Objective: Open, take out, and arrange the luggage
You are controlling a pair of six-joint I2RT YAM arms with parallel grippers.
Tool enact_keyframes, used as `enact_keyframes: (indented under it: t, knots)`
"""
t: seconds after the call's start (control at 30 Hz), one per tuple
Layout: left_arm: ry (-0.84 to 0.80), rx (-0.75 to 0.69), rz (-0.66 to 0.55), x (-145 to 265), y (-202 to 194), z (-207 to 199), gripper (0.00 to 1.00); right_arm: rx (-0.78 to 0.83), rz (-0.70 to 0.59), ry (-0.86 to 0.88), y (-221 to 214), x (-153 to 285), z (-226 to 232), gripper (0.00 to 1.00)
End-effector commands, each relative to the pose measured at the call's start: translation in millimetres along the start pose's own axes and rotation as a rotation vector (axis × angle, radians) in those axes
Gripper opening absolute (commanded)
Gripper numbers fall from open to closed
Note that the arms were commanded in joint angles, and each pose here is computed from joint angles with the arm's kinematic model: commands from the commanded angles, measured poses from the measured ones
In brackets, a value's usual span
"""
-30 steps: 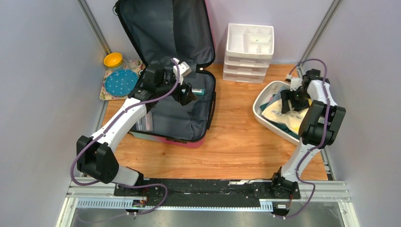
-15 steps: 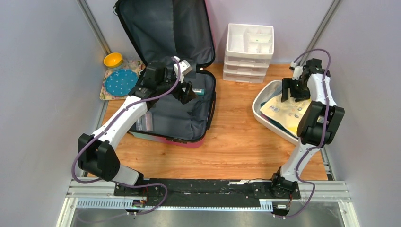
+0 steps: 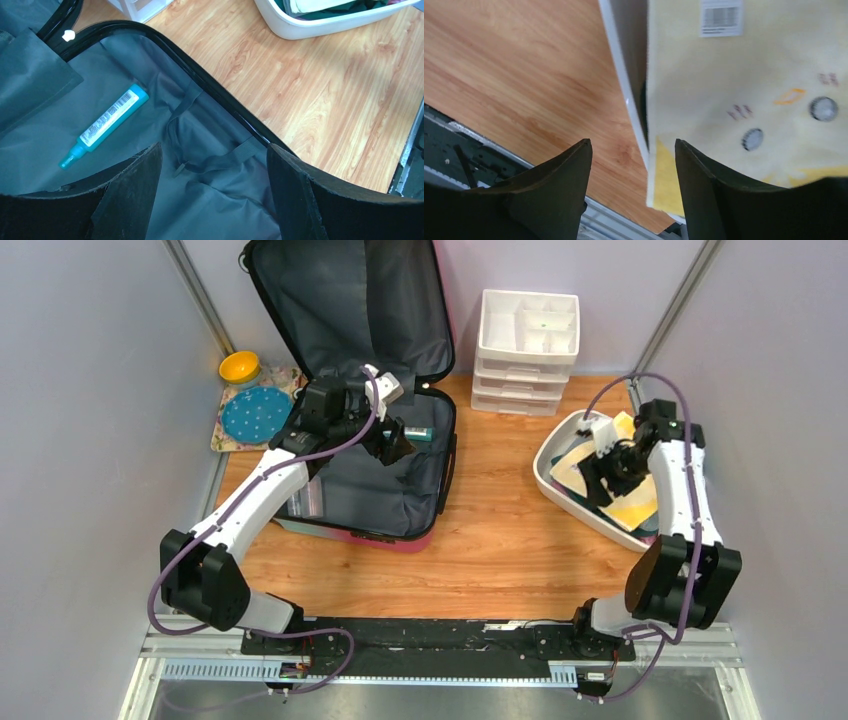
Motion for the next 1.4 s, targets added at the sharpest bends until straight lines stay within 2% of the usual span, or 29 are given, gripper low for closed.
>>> enact_keyframes:
  t: [0.0,0.3,0.37,0.4,0.43,0.5,0.53,0.6,0.63,0.77,0.87,0.93,1.03,1.17,1.3,1.37]
  knots:
    - [-0.027,-0.037,-0.061,8,14,-6,0.84,0.116,0.059,0.091,-12,-40,18,0.65]
    - [-0.019,-0.055,-0.058,13,14,-7,0.84,0.153,0.168,0.005,-19,-91,7,0.64]
    - [-0.015,-0.056,-0.058,12,12,-7,0.84,0.152,0.191,0.01,-21,-98,7,0.57]
    - [-0.016,-0.059,-0.059,13,12,-7,0.84,0.13,0.203,0.027,-21,-102,9,0.51]
    - [-0.014,-0.06,-0.059,13,12,-7,0.84,0.118,0.203,0.04,-20,-103,11,0.34]
    - [-0.011,-0.064,-0.061,14,12,-7,0.84,0.078,0.19,0.074,-14,-102,18,0.19]
    - [-0.01,-0.067,-0.059,14,11,-7,0.84,0.01,0.18,0.077,-10,-102,24,0.01]
    - [-0.008,-0.067,-0.057,14,10,-7,0.84,-0.081,0.137,0.085,3,-99,33,0.0]
    - [-0.008,-0.066,-0.053,14,8,-7,0.84,-0.223,0.13,0.071,9,-98,39,0.0]
    - [-0.01,-0.064,-0.044,14,5,-6,0.84,-0.448,0.033,0.046,35,-95,42,0.0]
    - [-0.011,-0.063,-0.041,14,6,-5,0.84,-0.514,-0.008,-0.077,47,-94,24,0.0]
    - [-0.009,-0.061,-0.035,12,7,-4,0.84,-0.519,-0.022,-0.17,58,-95,3,0.0]
    - [-0.014,-0.062,-0.033,11,8,-3,0.84,-0.537,-0.017,-0.207,68,-109,-22,0.0]
    - [-0.01,-0.062,-0.03,9,9,0,0.84,-0.469,-0.104,-0.246,104,-116,-64,0.0]
    - [-0.002,-0.069,-0.03,9,10,1,0.84,-0.427,-0.121,-0.332,122,-114,-95,0.01]
    - [0.003,-0.068,-0.027,10,9,2,0.85,-0.43,-0.12,-0.35,124,-107,-102,0.27]
Point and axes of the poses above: each gripper's point midway between its finger pads, its own x axis back along the fingers, its own z axis along the line the jaws close on, y = z × x, the point moved 8 cm from there along x, back along the fingers, and after that the axes turned 9 degrees about x, right-handed, at the moved point
